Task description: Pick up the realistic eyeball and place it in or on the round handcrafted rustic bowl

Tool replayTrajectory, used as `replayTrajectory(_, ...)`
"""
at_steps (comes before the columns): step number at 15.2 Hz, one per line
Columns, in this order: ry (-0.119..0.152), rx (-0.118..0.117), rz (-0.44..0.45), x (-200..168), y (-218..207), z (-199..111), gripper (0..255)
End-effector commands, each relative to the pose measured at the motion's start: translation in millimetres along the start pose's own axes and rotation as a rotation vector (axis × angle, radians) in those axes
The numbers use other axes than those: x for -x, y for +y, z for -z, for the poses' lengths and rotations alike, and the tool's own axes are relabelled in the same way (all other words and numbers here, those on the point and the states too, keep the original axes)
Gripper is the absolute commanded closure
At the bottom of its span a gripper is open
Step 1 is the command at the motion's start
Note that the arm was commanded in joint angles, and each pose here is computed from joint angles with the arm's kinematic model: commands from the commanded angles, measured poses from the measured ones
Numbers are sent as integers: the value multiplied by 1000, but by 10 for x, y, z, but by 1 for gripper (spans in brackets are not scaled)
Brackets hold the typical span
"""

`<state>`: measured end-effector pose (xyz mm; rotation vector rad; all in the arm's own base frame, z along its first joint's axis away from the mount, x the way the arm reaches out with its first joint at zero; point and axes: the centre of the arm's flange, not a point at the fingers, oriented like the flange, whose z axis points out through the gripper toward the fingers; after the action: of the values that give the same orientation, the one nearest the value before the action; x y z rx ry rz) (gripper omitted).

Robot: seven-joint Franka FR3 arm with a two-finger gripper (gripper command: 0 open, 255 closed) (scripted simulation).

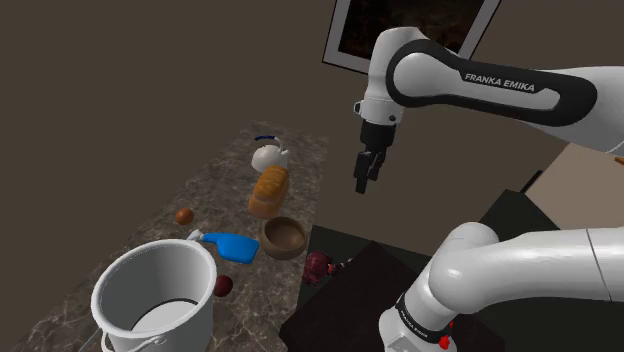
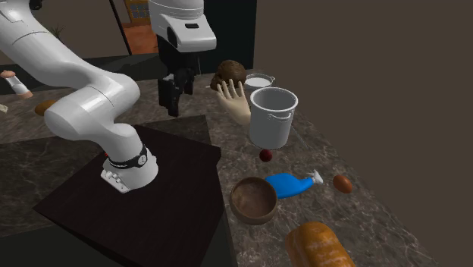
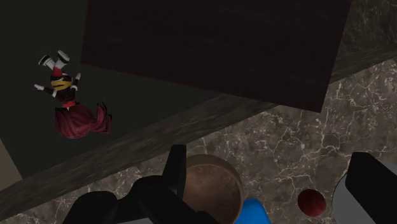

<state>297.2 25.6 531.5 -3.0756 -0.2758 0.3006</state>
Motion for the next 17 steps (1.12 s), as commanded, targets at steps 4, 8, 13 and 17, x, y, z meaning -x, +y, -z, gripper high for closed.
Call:
replayTrajectory(4, 12, -8, -8, -200, -151, -286, 0)
replayTrajectory(8, 29, -19, -18, -474, -353, -662, 0)
replayTrajectory(13, 50, -33, -30, -828, -608, -1123, 0)
replayTrajectory(17, 66, -44, -40, -1120, -813, -1483, 0)
